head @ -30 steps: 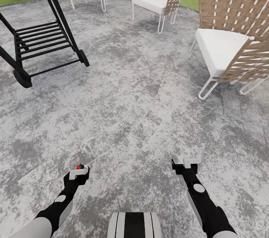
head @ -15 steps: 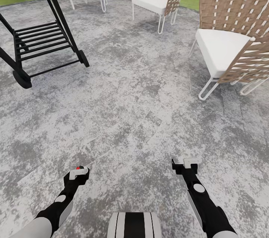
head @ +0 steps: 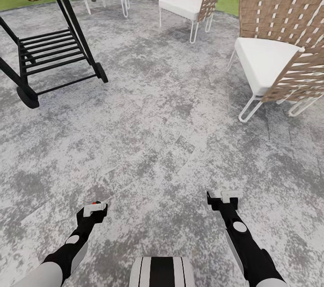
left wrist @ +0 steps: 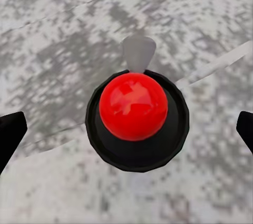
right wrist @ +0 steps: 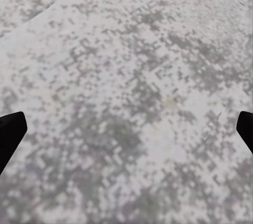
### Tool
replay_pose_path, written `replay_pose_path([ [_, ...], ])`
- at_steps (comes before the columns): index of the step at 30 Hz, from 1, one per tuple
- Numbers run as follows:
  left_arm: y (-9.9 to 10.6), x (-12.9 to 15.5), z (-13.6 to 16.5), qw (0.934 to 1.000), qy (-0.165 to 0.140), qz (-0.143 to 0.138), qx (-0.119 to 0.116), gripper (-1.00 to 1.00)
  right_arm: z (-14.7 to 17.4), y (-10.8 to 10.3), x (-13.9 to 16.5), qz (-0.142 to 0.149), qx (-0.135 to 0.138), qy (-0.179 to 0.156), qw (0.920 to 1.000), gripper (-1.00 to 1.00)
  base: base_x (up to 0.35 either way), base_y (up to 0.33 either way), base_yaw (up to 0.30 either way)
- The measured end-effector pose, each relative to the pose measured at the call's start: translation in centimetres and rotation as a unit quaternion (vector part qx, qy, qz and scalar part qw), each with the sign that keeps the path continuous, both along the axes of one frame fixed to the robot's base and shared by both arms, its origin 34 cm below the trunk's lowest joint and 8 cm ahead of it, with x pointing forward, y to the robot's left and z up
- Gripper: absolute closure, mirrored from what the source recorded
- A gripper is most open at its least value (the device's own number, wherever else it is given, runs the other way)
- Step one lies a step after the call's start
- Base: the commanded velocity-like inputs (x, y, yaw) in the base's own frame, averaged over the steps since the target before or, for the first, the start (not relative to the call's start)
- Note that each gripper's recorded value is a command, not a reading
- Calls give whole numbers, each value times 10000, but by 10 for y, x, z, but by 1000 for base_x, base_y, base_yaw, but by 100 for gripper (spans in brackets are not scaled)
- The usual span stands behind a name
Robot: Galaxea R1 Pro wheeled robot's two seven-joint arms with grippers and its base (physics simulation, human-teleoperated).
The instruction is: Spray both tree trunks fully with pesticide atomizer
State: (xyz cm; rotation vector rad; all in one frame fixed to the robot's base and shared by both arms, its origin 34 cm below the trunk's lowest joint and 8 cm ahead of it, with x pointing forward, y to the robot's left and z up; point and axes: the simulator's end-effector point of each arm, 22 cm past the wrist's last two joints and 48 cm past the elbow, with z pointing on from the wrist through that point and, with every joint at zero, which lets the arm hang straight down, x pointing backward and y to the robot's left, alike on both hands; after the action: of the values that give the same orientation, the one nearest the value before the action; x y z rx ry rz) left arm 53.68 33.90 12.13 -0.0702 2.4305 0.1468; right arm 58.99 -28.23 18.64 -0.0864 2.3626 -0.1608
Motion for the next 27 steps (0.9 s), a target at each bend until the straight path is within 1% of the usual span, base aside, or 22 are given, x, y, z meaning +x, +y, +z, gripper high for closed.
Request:
replay_pose_path([
  [17, -1, 1, 1, 10000, -14, -28, -12, -100, 1, -1, 0, -1, -5, -8, 10000, -100, 0, 0, -28],
  [18, -1, 1, 1, 10000, -15, -30, -13, 100, 1, -1, 0, -1, -4, -8, 10000, -100, 0, 0, -2],
  [27, -1, 1, 1, 10000, -16, -24, -23, 100, 1, -1, 0, -1, -5, -8, 10000, -100, 0, 0, 0],
])
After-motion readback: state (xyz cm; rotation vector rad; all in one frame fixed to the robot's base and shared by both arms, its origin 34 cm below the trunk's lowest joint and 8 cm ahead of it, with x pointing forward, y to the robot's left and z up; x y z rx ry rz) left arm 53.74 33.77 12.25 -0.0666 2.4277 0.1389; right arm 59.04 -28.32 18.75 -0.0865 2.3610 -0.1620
